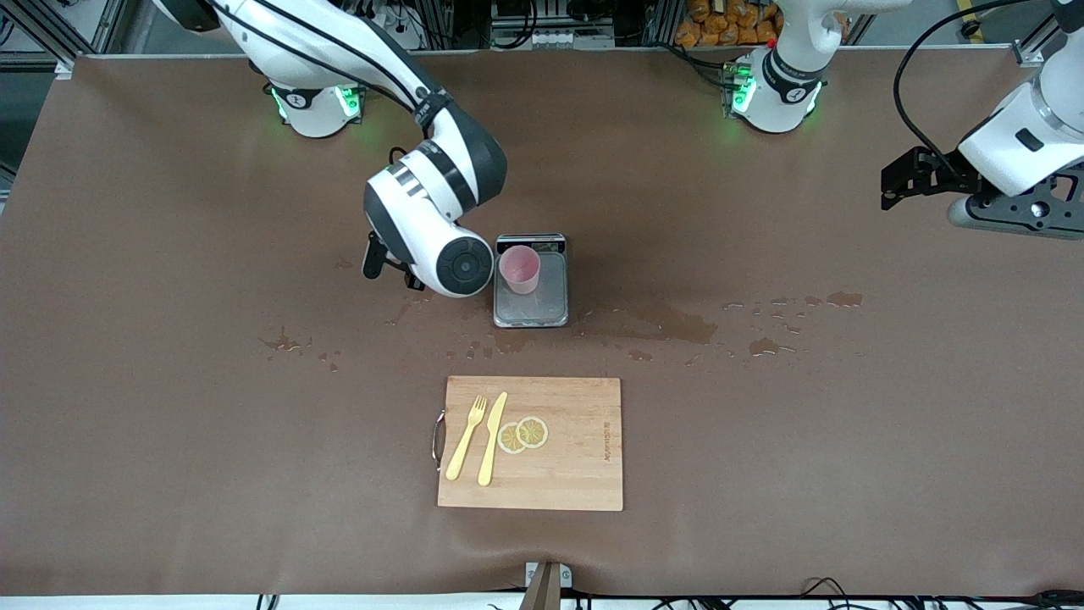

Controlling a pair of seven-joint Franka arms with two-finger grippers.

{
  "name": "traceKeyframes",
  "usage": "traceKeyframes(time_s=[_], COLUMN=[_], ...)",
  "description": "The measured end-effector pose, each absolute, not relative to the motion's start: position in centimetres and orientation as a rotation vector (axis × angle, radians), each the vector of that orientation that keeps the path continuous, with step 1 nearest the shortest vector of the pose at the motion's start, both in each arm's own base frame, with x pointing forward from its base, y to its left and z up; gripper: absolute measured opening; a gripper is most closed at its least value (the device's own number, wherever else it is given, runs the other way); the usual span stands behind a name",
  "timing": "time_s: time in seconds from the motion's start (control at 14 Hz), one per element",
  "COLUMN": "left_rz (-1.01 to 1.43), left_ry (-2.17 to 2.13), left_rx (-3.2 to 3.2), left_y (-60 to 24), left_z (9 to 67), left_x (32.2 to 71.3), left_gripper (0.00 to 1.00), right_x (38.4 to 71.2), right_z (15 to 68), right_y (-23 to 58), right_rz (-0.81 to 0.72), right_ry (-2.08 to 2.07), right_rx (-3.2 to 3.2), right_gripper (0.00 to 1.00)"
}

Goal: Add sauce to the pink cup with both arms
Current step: 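Carry the bottle back with the right gripper while the left gripper withdraws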

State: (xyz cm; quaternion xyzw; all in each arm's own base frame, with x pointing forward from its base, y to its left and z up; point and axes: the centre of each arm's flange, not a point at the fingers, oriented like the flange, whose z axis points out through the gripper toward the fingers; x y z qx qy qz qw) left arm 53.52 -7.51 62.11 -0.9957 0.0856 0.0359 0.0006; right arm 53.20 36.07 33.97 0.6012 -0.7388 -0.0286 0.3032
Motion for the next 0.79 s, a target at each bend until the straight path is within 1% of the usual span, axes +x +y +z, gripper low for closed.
traceKeyframes(time_s=[0.29,0.57,0.79], left_rz=[0.023,0.021,0.020], left_ry=[0.245,0.230,0.205], left_rx=[-3.136,-3.138,-3.140], left_y=[-6.8,-6.3,-5.3], left_z=[62.6,62.6,62.7], left_x=[54.2,54.3,54.4], left_gripper=[1.00,1.00,1.00], right_x=[56.1,57.2,58.4], right_z=[37.6,38.9,39.8], right_y=[31.4,29.1,26.7], right_rz=[-0.264,-0.351,-0.504], right_ry=[-2.014,-2.003,-2.007], right_rx=[1.627,1.690,1.741], right_gripper=[0.29,0.29,0.29])
